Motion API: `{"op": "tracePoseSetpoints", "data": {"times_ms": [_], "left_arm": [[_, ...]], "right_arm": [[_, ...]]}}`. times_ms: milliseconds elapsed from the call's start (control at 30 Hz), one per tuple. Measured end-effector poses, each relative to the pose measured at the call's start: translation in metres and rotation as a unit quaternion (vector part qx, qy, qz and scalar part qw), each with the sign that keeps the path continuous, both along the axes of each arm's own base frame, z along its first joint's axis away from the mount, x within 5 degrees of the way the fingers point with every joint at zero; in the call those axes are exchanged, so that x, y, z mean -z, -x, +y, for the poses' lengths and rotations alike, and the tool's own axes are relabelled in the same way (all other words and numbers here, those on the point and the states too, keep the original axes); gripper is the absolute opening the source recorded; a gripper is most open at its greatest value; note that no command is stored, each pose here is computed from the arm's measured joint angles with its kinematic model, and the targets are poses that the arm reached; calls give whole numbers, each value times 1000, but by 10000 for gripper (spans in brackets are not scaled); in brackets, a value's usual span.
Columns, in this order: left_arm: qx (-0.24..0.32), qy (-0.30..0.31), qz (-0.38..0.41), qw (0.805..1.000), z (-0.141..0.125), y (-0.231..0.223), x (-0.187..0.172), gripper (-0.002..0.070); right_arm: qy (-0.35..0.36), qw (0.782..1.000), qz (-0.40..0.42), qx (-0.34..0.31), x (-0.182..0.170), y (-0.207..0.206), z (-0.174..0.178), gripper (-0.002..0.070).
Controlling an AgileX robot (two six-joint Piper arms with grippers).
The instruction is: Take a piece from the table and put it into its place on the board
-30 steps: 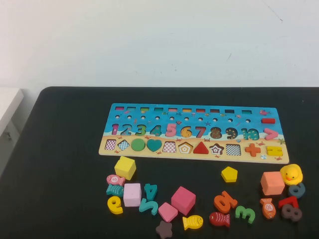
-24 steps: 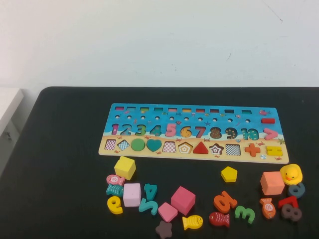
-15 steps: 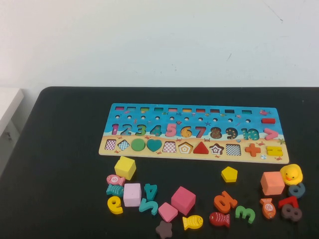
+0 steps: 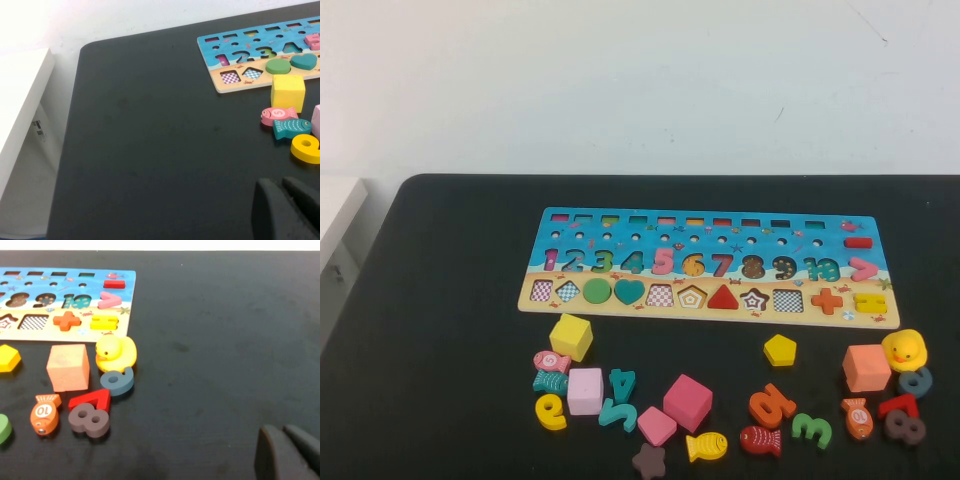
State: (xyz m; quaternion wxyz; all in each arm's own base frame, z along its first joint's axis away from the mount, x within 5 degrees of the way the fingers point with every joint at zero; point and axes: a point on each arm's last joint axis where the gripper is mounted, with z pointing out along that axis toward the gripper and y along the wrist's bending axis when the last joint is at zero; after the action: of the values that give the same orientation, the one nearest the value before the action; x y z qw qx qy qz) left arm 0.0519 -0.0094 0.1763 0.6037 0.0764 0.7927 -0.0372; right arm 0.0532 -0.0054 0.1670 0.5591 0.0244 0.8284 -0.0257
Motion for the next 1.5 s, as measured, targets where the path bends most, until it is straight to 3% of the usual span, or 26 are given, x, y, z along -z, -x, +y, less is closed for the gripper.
{"op": "tracePoseSetpoints", "data": {"times_ms": [1033, 1267, 1500], "left_arm": [[0, 0, 0, 1000, 0, 0, 0, -2], [0, 0, 0, 1000, 0, 0, 0, -2], [0, 0, 0, 1000, 0, 0, 0, -2]], "right_arm": [[4, 1000, -12, -1, -2, -1, 0, 19], [28, 981, -189, -24, -31, -7, 3, 18], [35, 922, -382, -49, -67, 0, 9, 19]]}}
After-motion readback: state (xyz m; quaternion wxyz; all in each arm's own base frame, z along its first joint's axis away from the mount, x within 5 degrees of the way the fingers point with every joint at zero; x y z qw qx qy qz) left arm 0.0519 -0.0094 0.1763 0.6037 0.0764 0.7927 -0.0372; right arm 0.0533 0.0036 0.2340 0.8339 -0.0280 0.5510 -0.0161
